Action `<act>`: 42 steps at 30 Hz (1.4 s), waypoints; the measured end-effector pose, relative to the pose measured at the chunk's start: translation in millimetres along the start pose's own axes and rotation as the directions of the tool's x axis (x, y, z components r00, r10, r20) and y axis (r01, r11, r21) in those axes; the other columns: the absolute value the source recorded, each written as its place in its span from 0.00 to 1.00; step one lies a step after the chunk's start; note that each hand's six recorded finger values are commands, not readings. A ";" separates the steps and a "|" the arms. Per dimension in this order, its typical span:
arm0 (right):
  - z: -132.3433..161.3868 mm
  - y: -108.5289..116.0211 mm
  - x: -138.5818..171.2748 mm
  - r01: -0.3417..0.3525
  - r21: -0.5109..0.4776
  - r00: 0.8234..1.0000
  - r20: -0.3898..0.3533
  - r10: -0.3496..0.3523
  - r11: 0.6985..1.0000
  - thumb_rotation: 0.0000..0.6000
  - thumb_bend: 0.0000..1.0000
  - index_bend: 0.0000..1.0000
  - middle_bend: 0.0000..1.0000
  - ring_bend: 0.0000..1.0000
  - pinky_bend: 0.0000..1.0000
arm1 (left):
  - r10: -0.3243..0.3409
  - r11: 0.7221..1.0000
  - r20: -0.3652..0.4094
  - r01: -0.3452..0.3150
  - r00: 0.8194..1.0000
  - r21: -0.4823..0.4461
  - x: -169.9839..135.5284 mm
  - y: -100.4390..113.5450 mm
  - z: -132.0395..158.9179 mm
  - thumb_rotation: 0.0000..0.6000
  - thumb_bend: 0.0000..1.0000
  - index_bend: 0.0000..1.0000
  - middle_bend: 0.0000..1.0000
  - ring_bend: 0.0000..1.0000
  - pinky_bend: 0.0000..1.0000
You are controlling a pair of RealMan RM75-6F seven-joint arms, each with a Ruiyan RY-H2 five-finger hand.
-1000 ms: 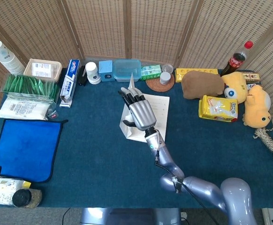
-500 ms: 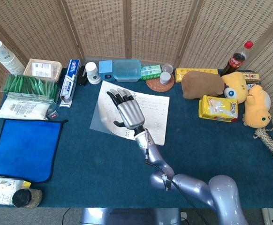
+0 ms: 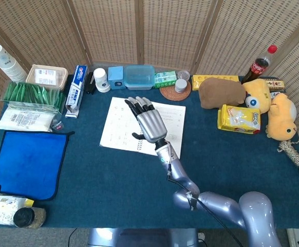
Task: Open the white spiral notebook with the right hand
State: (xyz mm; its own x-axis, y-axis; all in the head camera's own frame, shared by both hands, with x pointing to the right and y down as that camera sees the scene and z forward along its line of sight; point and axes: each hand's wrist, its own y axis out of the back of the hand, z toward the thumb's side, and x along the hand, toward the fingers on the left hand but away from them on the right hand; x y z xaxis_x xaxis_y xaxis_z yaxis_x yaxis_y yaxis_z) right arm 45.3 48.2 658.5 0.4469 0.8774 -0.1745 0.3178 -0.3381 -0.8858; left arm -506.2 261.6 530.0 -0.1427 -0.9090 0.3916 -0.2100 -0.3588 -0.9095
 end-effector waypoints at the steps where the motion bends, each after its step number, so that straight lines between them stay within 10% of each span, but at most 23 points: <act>1: -5.6 2.3 2.9 0.000 0.007 1.000 0.006 0.000 1.000 1.00 0.05 0.06 0.15 0.11 0.15 | -0.004 1.000 0.002 0.004 1.000 0.002 0.4 -0.8 0.8 1.00 0.29 0.24 0.08 0.05 0.00; 18: -122.7 37.4 98.1 -0.018 0.148 0.978 0.209 -0.013 0.989 1.00 0.07 0.12 0.16 0.11 0.16 | -0.081 0.996 0.027 0.079 0.996 0.040 14.5 -17.8 11.9 1.00 0.29 0.25 0.08 0.03 0.00; 42: -206.4 92.8 273.6 -0.108 0.286 0.843 0.534 -0.065 0.952 1.00 0.09 0.18 0.22 0.13 0.16 | -0.087 0.992 -0.006 0.088 0.996 0.092 26.6 -48.1 13.4 1.00 0.29 0.25 0.08 0.03 0.00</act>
State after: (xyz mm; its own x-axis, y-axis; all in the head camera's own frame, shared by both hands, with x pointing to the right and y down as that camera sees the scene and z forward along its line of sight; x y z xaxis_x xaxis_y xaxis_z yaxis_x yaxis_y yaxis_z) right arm 369.7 186.7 617.4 -0.0901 0.9435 -0.3190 0.0152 -0.3189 -0.9477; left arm -487.0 251.9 582.3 -0.1295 -0.8729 0.4703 -0.1316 -0.4550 -0.8807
